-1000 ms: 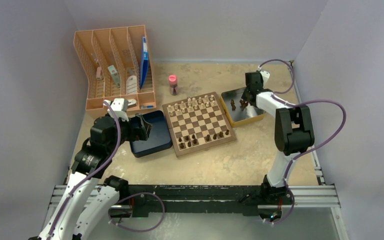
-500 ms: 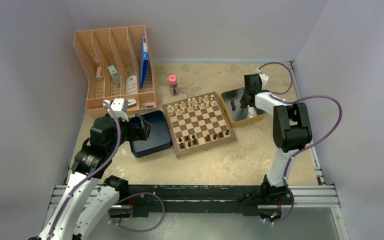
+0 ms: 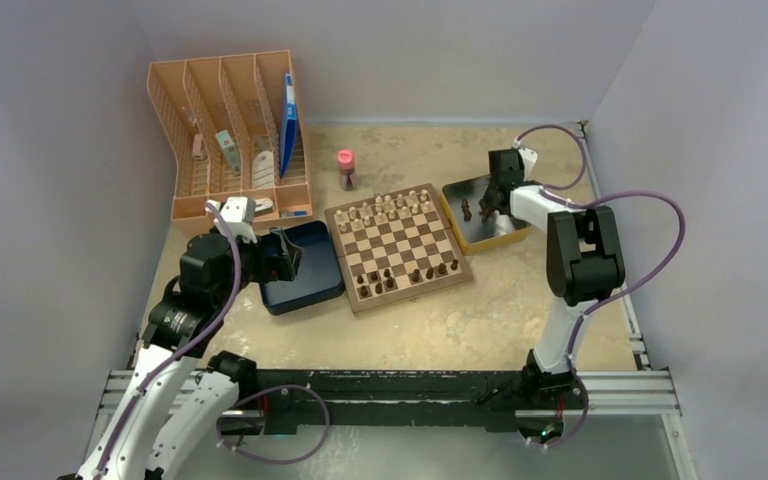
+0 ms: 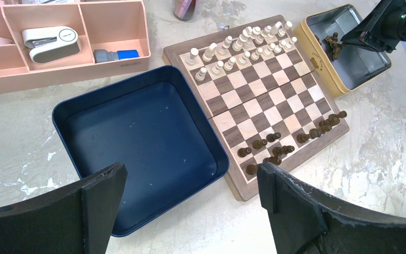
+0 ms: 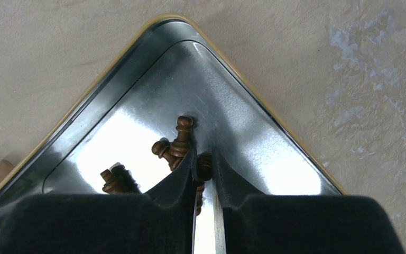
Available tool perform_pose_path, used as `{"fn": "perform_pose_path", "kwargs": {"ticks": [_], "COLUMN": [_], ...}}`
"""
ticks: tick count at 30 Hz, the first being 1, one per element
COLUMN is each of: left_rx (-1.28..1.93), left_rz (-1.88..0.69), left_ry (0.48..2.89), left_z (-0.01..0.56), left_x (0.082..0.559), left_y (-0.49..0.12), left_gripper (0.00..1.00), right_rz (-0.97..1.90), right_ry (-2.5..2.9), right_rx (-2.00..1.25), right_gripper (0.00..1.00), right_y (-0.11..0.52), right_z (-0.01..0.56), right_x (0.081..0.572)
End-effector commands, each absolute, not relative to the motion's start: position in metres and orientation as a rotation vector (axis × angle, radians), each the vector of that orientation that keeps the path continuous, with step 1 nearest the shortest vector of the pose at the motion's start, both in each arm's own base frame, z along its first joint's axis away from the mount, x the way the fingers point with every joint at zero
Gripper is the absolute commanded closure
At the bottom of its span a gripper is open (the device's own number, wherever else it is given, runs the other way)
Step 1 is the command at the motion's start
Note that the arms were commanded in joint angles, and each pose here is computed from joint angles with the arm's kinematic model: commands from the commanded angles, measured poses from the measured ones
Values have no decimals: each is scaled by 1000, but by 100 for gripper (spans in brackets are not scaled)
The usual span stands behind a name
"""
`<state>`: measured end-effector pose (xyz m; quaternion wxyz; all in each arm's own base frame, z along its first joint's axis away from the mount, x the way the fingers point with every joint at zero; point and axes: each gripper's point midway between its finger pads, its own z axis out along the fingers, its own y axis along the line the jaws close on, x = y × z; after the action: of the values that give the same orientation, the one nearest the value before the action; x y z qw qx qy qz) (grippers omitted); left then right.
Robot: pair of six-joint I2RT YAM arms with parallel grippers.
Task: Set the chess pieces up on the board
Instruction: Pick up the chess piece from the storage box.
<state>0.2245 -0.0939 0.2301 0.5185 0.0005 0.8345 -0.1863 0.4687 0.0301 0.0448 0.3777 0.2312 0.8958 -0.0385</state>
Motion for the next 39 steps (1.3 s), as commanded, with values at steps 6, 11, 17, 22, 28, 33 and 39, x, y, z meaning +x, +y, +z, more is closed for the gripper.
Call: {"fn": "perform_pose_path", "kwargs": {"ticks": [6, 11, 17, 22, 28, 33, 39], "left_rx": [4, 14, 13, 13, 12, 10, 4], "left_rz": [-453, -460, -458, -457, -456, -456, -453], "left_ry": [1963, 1964, 1961, 1964, 1963, 1962, 1958], "left_z": [241, 241, 241, 241, 241, 242, 242], "left_x": [229, 230, 230, 230, 230, 230, 230], "left_y": [-95, -96, -96, -96, -96, -95, -94], "left_gripper": [5, 5, 5, 5, 5, 5, 5], "right_rz": [-134, -138, -138, -99, 2, 104, 198], "right_ry": [2193, 2169, 2148, 2145, 2135, 2144, 2184], "right_rx": [629, 634, 615, 556, 434, 321, 156], "right_gripper": [88, 88, 88, 88, 88, 88, 87], "right_y": [17, 16, 22, 43, 96, 141, 197], "right_z": [79, 93, 108, 123, 147, 161, 157], "right_x": [471, 470, 466, 460, 447, 428, 389]}}
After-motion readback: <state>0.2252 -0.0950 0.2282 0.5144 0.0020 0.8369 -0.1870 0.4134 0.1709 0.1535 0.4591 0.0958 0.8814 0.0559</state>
